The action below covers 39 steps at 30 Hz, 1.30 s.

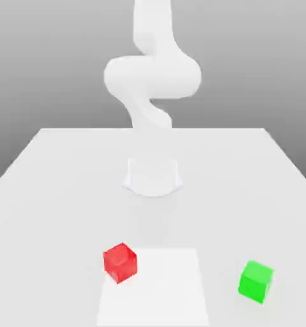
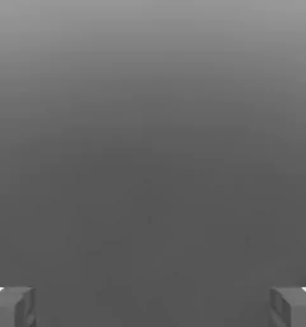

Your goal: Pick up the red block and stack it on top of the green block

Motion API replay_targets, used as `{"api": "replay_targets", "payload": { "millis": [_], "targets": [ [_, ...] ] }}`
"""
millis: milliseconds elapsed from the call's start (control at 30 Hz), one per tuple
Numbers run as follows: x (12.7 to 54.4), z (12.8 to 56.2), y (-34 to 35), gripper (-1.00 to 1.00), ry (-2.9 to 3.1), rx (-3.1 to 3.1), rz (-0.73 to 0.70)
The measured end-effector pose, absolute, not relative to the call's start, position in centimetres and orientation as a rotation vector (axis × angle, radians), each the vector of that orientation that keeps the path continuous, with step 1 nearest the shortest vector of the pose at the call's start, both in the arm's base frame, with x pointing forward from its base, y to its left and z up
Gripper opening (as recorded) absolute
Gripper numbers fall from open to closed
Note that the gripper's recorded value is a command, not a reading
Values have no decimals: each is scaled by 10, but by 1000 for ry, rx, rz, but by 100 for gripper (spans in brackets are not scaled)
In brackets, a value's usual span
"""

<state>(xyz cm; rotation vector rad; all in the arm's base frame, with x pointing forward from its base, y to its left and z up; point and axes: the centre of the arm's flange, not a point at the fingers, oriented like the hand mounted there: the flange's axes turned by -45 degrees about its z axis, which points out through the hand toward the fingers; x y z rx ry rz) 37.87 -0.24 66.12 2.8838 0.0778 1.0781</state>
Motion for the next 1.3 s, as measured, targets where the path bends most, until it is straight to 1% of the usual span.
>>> {"api": "replay_targets", "payload": {
  "millis": [133, 200, 300, 367, 467, 567, 633, 867, 900, 1133, 1300],
  "targets": [
    [423, 562, -15, 0, 267, 2868, 808],
    [435, 512, -24, 0, 360, 2868, 682],
    [442, 438, -39, 0, 502, 2875, 500],
    [439, 387, -49, 0, 603, 2886, 383],
    [423, 315, -61, 0, 762, 2909, 219],
    [398, 252, -66, 0, 922, 2939, 86],
    [381, 219, -67, 0, 1011, 2957, 25],
    [375, 153, -67, 0, 1045, 2962, 3],
    [374, 146, -67, -100, 1046, 2962, 2],
    [374, 146, -67, -100, 1046, 2963, 0],
    [376, 185, -67, -100, 1044, 2964, 5]
  ]
}}
